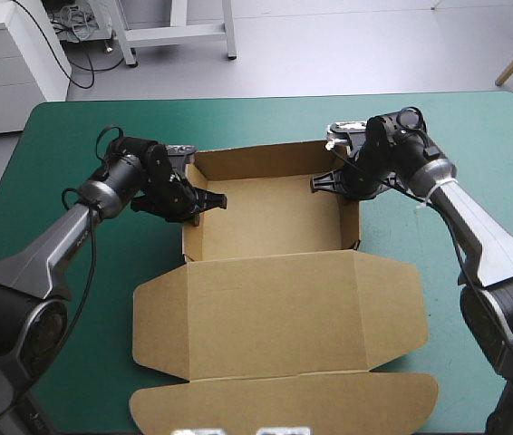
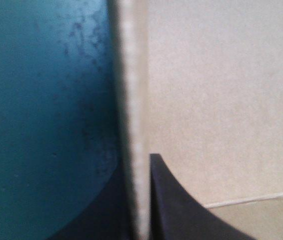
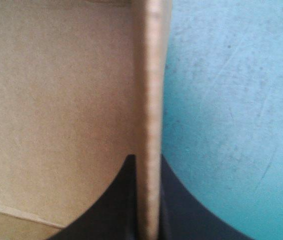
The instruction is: Fold the box
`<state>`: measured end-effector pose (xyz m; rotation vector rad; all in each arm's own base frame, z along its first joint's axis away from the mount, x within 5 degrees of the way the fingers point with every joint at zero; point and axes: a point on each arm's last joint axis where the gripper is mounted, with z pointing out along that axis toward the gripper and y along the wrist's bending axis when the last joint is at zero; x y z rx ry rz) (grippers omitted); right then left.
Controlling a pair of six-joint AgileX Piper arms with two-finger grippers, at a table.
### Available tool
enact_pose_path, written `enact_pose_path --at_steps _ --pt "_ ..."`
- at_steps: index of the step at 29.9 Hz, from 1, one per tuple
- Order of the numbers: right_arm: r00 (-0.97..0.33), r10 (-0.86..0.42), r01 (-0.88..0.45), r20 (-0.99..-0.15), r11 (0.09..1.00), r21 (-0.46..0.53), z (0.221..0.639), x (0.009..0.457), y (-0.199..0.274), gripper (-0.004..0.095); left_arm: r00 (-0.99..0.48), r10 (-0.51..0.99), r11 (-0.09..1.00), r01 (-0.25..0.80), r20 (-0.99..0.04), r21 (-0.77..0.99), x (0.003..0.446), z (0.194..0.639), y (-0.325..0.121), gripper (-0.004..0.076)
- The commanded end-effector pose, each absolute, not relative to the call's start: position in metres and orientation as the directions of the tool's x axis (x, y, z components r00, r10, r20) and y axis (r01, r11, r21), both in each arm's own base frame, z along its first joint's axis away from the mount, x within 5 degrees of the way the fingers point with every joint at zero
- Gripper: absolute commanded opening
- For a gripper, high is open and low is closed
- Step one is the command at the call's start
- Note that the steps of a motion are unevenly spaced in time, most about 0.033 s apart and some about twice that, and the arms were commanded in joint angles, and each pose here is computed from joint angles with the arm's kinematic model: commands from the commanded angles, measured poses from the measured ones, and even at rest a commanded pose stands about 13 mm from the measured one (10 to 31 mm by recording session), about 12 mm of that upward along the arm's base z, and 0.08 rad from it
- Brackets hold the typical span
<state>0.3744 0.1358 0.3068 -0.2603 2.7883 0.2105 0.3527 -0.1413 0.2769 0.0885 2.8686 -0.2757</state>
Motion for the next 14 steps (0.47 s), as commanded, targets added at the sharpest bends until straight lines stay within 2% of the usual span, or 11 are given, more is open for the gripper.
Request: enact_pose_path --at_steps 1,5,14 --pt "-0.906 -0.178 -0.215 -0.383 0.975 0.055 0.336 0.363 0.120 -0.0019 -0.934 0.102 0.981 0.152 -0.344 -0.122 0.360 0.294 -0.145 -0.0010" --pt "-0.921 -0.163 -0.212 -0.353 0.971 0.105 0.326 0.366 0.126 -0.0019 -0.944 0.103 0.979 0.153 -0.313 -0.137 0.364 0.285 -0.152 -0.0010" --pt "-0.946 -0.165 -0.205 -0.278 0.972 0.119 0.297 0.378 0.132 -0.0019 -0.948 0.101 0.978 0.150 -0.301 -0.144 0.368 0.276 -0.154 -0.0010"
